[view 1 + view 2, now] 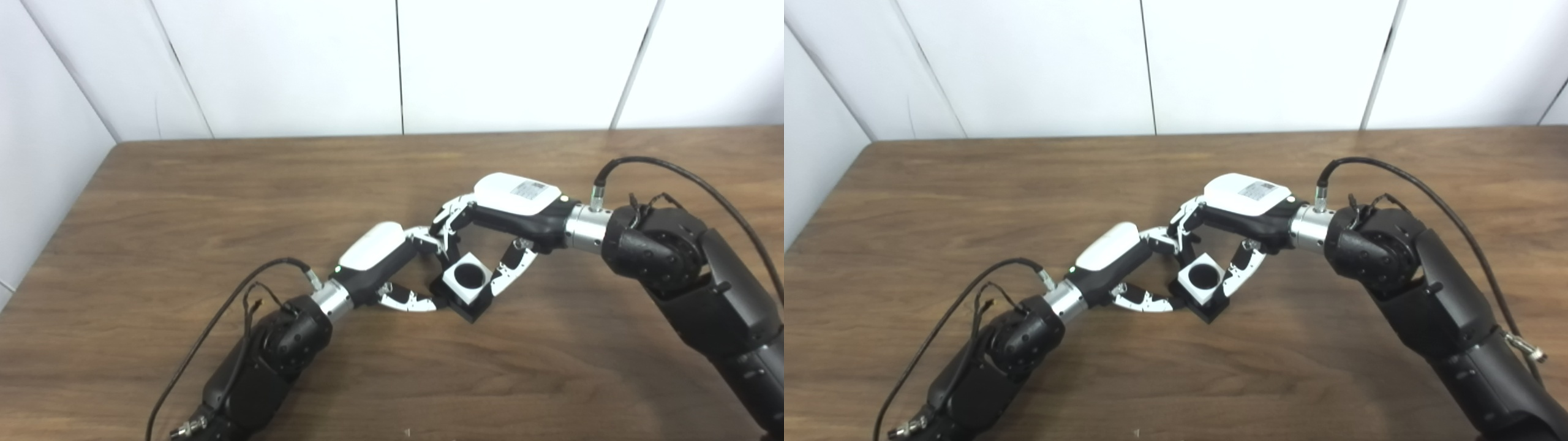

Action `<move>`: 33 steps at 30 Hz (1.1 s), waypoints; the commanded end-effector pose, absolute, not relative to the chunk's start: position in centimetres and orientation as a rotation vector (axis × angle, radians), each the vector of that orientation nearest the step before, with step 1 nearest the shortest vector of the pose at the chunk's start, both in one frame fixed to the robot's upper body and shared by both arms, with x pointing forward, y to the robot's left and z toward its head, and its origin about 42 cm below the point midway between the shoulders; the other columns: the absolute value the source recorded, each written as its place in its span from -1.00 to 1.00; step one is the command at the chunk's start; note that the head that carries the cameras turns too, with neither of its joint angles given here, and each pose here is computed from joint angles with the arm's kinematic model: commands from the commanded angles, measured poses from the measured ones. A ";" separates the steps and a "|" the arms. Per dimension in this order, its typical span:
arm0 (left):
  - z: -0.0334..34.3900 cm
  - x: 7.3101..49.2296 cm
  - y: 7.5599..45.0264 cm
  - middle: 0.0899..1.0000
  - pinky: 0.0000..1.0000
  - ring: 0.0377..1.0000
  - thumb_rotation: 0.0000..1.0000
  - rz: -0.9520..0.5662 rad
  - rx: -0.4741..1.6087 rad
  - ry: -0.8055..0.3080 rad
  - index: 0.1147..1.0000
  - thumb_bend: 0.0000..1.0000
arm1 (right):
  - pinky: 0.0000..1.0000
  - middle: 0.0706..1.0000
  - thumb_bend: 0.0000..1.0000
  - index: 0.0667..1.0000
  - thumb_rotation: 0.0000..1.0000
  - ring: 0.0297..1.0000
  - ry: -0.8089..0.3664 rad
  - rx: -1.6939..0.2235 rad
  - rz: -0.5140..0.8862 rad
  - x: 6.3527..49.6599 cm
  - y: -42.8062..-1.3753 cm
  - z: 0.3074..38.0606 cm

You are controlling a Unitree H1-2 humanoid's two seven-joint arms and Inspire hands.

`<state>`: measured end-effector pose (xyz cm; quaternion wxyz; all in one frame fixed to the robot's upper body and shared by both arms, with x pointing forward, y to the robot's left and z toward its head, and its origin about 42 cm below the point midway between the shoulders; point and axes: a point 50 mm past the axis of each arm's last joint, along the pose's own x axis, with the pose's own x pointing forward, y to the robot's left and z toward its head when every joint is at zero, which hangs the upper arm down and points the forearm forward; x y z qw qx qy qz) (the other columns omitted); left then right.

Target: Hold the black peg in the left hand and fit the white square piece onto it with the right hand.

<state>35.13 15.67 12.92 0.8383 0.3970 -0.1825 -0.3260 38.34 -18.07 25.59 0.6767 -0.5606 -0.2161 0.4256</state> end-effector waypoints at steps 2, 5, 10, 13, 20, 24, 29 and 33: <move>10.1 34.1 15.7 0.68 0.46 0.74 -0.86 -0.780 0.898 -0.223 -0.14 0.04 | 0.57 0.56 0.04 -0.11 -0.72 0.70 -0.548 -1.275 0.919 39.2 -17.9 27.4; 10.0 34.1 15.7 0.68 0.45 0.73 -0.86 -0.780 0.892 -0.225 -0.14 0.04 | 0.55 0.56 0.04 -0.11 -0.72 0.70 -0.534 -1.268 0.908 39.3 -18.0 27.3; 10.0 34.0 15.7 0.67 0.46 0.73 -0.86 -0.780 0.896 -0.229 -0.14 0.04 | 0.56 0.56 0.04 -0.11 -0.72 0.70 -0.523 -1.263 0.897 39.5 -18.0 26.9; 10.0 34.0 15.8 0.68 0.46 0.74 -0.86 -0.781 0.901 -0.228 -0.14 0.04 | 0.53 0.56 0.03 -0.11 -0.72 0.70 -0.522 -1.263 0.892 39.6 -18.1 26.7; 10.0 33.9 16.0 0.67 0.46 0.73 -0.86 -0.780 0.903 -0.225 -0.14 0.04 | 0.55 0.58 0.25 0.08 -0.64 0.70 -0.471 -1.309 0.877 39.9 -18.4 26.6; 10.0 33.9 16.0 0.68 0.46 0.73 -0.86 -0.782 0.902 -0.226 -0.14 0.04 | 0.56 0.81 0.88 0.84 -0.28 0.73 -0.428 -1.336 0.859 39.8 -18.8 26.7; 9.8 34.1 15.9 0.67 0.45 0.72 -0.86 -0.783 0.901 -0.231 -0.14 0.04 | 0.54 0.88 1.00 1.00 -0.15 0.76 -0.439 -1.320 0.805 39.7 -19.4 26.9; 9.8 34.0 15.8 0.66 0.42 0.70 -0.87 -0.781 0.904 -0.234 -0.14 0.04 | 0.57 0.85 1.00 1.00 -0.19 0.75 -0.451 -1.320 0.791 39.6 -19.6 27.1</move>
